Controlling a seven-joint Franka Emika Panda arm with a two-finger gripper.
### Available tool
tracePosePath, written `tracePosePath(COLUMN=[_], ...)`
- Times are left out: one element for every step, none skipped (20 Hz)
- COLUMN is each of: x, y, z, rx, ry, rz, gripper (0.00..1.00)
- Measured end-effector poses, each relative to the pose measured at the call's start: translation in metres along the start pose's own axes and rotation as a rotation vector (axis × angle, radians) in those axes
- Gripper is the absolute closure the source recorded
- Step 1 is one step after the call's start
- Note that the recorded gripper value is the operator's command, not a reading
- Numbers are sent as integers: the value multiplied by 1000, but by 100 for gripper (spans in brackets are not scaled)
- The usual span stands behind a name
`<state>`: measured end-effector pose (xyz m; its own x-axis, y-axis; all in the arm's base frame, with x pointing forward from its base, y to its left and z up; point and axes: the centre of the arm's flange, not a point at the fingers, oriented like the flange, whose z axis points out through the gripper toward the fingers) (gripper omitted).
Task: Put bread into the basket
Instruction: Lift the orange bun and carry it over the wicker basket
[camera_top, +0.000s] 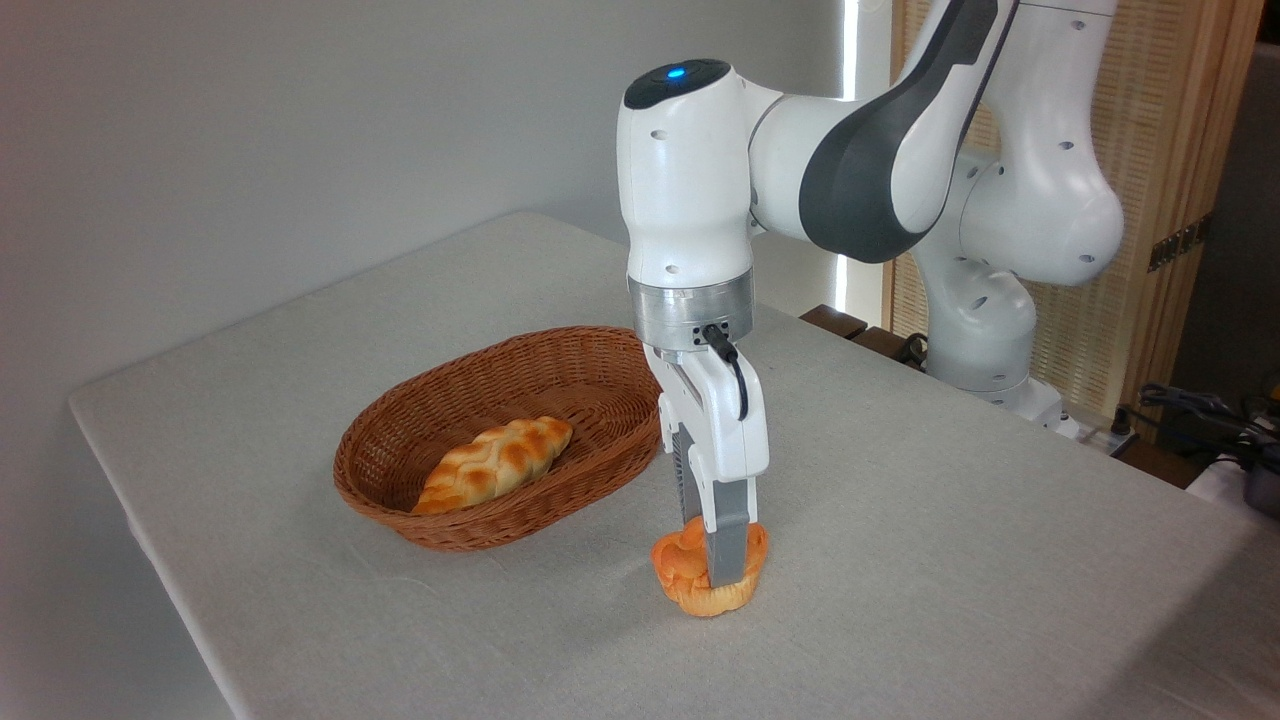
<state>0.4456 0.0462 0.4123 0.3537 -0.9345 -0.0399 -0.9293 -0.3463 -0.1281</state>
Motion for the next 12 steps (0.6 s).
tracePosePath(x=[0, -1, -1, -2, -4, -6, -10, -15, -19, -23, -25, -26], y=[0, 0, -2, -4, -6, -9, -13, -17, -20, -23, -25, -27], z=[0, -1, -4, -8, -16, -26, -38, -52, -67, -81, -95, -108], rx=[1, 3, 8, 15, 16, 7, -7, -22, -34, -45, -56, -70], ry=[0, 1, 3, 5, 5, 0, -7, -13, -19, -24, -29, -26], rz=[-1, -2, -4, -7, -11, -17, -26, -37, -47, -55, -63, -77], gripper=[60, 60, 60, 60, 60, 60, 60, 59, 57, 53, 54, 54])
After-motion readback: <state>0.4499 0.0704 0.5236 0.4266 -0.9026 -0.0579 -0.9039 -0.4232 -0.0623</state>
